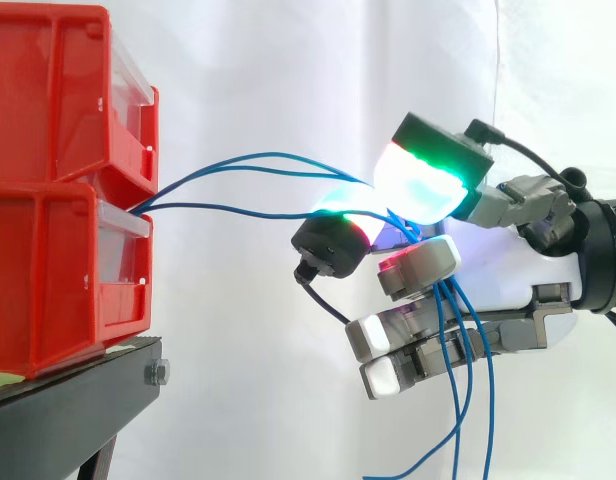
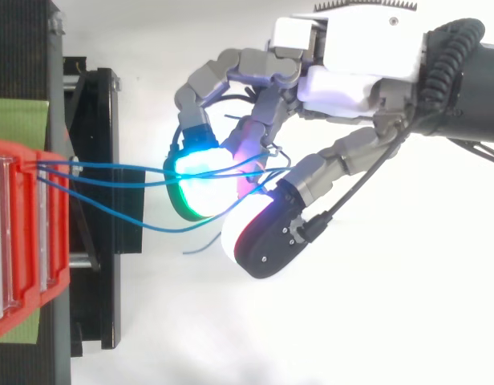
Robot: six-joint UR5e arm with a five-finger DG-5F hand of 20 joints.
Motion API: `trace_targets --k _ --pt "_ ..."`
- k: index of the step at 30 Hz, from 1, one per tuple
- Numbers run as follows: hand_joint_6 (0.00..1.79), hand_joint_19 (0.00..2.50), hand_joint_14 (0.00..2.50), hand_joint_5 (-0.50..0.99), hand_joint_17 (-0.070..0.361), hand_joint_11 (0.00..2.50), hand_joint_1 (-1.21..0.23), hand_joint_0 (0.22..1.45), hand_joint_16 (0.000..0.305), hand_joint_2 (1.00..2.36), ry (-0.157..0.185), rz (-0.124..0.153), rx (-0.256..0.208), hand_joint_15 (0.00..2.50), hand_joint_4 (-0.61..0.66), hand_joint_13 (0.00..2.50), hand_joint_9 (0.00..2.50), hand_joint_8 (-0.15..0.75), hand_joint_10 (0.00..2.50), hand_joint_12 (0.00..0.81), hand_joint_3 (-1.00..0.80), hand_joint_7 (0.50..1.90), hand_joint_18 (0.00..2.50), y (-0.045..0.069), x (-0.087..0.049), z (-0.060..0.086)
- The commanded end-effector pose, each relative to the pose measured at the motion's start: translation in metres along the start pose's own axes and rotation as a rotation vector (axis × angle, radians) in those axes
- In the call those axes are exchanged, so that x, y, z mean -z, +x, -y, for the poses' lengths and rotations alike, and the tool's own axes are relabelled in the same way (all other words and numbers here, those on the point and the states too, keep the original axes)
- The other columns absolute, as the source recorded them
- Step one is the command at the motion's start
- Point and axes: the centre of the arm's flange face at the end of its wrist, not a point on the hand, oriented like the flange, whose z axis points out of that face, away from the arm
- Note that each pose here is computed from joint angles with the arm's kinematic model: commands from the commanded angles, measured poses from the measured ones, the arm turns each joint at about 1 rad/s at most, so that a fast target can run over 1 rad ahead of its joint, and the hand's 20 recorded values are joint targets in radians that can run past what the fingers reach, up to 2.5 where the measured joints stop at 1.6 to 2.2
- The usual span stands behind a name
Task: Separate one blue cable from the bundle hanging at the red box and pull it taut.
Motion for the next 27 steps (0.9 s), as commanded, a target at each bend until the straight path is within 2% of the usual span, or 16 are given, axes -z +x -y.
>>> trace_targets --k 1,2,3,4,5,8,10,12,15,20,25,27 --pt "0.88 0.63 0.02 -0.09 0.108 1.03 -0.88 0.44 0.048 1.0 0.002 0.0 0.0 0.69 -0.05 0.91 1.35 0.295 0.02 0.361 -0.5 1.13 0.67 0.0 0.0 0.001" --pt "0.87 0.64 0.02 -0.09 0.11 1.02 -0.81 0.44 0.049 1.0 0.0 0.0 0.002 0.69 -0.05 0.93 1.36 0.297 0.02 0.369 -0.5 1.11 0.68 0.0 0.0 0.0" --pt "0.87 0.65 0.02 -0.09 0.11 1.02 -0.79 0.44 0.049 1.0 0.002 0.0 0.002 0.69 -0.05 0.93 1.36 0.296 0.02 0.37 -0.5 1.1 0.68 0.0 0.0 0.001" --pt "0.86 0.65 0.02 -0.1 0.111 1.02 -0.65 0.45 0.049 1.0 0.0 0.0 0.0 0.7 -0.04 0.93 1.37 0.303 0.02 0.373 -0.5 1.09 0.68 0.0 0.0 0.0" --pt "0.86 0.66 0.02 -0.1 0.106 1.03 -0.59 0.48 0.047 1.0 0.002 0.0 0.002 0.7 -0.03 0.92 1.36 0.29 0.02 0.363 -0.5 1.1 0.67 0.0 0.0 0.0" --pt "0.85 0.69 0.02 -0.11 0.095 1.05 -0.51 0.57 0.042 1.0 0.002 0.0 0.0 0.71 -0.04 0.9 1.34 0.265 0.02 0.339 -0.5 1.15 0.63 0.0 0.0 0.0" --pt "0.85 0.7 0.02 -0.11 0.092 1.05 -0.54 0.6 0.041 1.0 0.002 0.0 0.003 0.72 -0.05 0.9 1.34 0.263 0.02 0.337 -0.5 1.15 0.62 0.0 0.0 0.0" --pt "0.86 0.7 0.02 -0.11 0.093 1.05 -0.6 0.61 0.041 1.01 0.006 -0.001 0.012 0.72 -0.03 0.9 1.33 0.279 0.02 0.343 -0.42 1.16 0.63 0.001 0.001 0.002" --pt "0.87 0.7 0.02 -0.11 0.094 1.08 -0.66 0.6 0.042 1.01 0.019 0.0 0.013 0.72 -0.01 0.89 1.32 0.296 0.02 0.35 -0.3 1.22 0.63 -0.001 0.005 0.015" --pt "0.91 0.67 0.02 -0.13 0.108 1.1 -0.78 0.61 0.048 1.01 -0.016 0.008 0.009 0.71 0.03 0.9 1.28 0.327 0.02 0.376 -0.19 1.12 0.67 0.0 0.003 0.015" --pt "0.93 0.68 0.02 -0.15 0.097 1.17 -0.83 0.66 0.043 1.02 -0.016 0.012 0.009 0.72 -0.02 0.87 1.24 0.294 0.02 0.348 -0.18 1.14 0.63 0.0 0.002 0.015" --pt "0.94 0.67 0.02 -0.16 0.096 1.16 -0.87 0.71 0.043 1.02 -0.017 0.01 0.009 0.71 -0.06 0.87 1.23 0.289 0.02 0.345 -0.25 1.12 0.63 0.001 0.002 0.015"
